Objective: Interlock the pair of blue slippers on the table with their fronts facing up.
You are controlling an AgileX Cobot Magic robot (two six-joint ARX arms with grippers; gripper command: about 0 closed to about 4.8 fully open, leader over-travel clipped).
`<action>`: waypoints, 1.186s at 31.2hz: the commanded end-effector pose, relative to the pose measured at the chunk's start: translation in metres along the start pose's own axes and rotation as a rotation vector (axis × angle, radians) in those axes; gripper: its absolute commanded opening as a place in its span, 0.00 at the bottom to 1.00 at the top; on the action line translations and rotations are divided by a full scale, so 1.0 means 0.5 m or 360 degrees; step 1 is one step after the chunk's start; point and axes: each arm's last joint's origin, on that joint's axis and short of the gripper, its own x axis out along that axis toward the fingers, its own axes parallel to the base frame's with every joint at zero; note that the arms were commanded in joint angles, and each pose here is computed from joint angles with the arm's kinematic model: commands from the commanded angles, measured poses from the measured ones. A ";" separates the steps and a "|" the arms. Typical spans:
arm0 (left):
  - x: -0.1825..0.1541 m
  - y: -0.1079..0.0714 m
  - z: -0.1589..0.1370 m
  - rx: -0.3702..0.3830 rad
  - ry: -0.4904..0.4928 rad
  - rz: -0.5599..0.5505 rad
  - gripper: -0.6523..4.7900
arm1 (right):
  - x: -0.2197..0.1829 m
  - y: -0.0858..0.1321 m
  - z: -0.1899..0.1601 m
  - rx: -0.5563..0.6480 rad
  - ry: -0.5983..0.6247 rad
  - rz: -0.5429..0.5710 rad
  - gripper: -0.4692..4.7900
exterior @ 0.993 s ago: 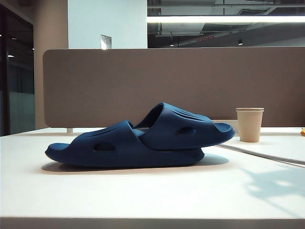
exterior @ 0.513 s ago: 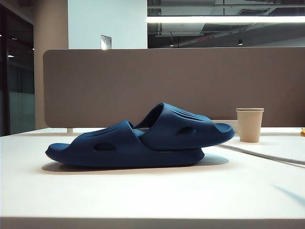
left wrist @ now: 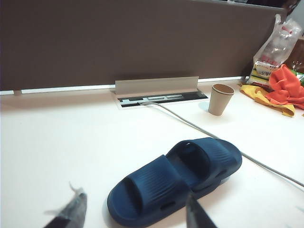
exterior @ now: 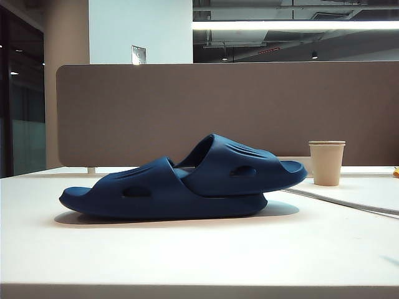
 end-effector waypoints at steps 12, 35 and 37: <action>0.024 0.014 -0.109 -0.0182 -0.0210 -0.0013 0.47 | 0.021 -0.015 -0.057 0.0226 0.0075 -0.0001 0.48; 0.102 0.037 -0.220 -0.0407 0.0017 0.0007 0.21 | 0.067 -0.050 -0.161 0.0369 0.0113 -0.0151 0.34; 0.106 0.039 -0.227 -0.0438 0.0034 0.0015 0.21 | 0.068 -0.053 -0.167 0.0359 0.0122 -0.0174 0.28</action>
